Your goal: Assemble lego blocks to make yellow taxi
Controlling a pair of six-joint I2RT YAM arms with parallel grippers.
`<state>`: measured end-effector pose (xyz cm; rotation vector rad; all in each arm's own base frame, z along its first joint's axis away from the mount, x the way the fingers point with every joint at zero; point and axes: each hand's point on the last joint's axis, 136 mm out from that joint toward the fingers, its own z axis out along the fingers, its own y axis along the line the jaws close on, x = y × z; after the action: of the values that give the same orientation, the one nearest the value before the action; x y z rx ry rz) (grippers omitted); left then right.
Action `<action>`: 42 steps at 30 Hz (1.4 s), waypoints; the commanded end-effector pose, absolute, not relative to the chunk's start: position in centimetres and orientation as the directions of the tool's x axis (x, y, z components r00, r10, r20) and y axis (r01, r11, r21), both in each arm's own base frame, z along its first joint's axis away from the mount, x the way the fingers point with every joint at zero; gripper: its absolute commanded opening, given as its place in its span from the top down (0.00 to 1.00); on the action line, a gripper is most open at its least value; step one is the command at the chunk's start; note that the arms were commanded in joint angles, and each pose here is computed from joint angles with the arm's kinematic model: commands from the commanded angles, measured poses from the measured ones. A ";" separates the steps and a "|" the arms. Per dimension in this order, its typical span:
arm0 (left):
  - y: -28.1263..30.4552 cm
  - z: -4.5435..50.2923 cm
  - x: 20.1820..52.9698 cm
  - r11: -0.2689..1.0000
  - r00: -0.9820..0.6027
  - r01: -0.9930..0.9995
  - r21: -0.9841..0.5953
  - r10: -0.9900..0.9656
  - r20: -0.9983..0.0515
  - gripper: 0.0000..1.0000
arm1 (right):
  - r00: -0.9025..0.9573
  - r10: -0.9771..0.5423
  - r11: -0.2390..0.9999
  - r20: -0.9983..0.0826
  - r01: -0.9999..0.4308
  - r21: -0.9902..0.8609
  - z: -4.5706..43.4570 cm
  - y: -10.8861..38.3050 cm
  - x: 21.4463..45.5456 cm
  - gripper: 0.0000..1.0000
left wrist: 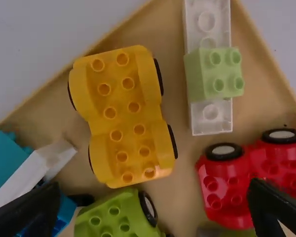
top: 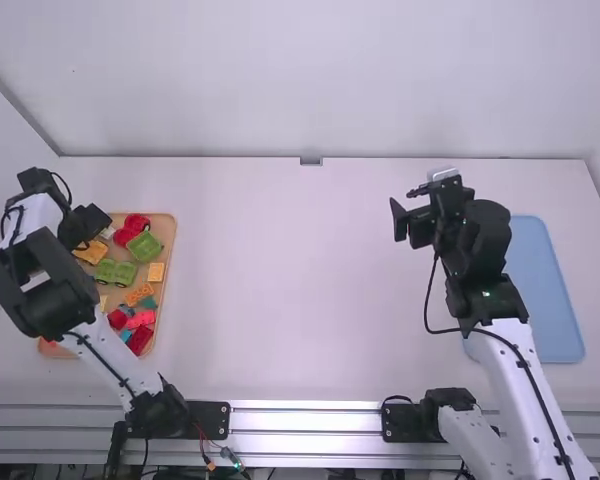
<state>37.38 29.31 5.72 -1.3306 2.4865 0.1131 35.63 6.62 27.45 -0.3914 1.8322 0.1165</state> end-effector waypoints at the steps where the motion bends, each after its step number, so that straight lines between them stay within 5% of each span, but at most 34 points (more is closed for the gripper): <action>1: 29.8 5.3 38.0 0.542 -0.491 -0.835 -0.097 -0.812 -0.317 0.04 | -0.214 -0.201 0.937 -0.956 -0.327 -0.124 29.2 6.9 35.9 0.01; 42: 31.3 0.4 35.9 0.435 -0.402 -0.899 -0.041 -0.860 -0.313 0.18 | -0.235 -0.203 0.936 -0.951 -0.331 -0.119 28.7 6.9 35.7 0.01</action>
<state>36.80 31.15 1.24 -1.4851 2.3949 0.1796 35.44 6.66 26.88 -0.3949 1.8561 0.1203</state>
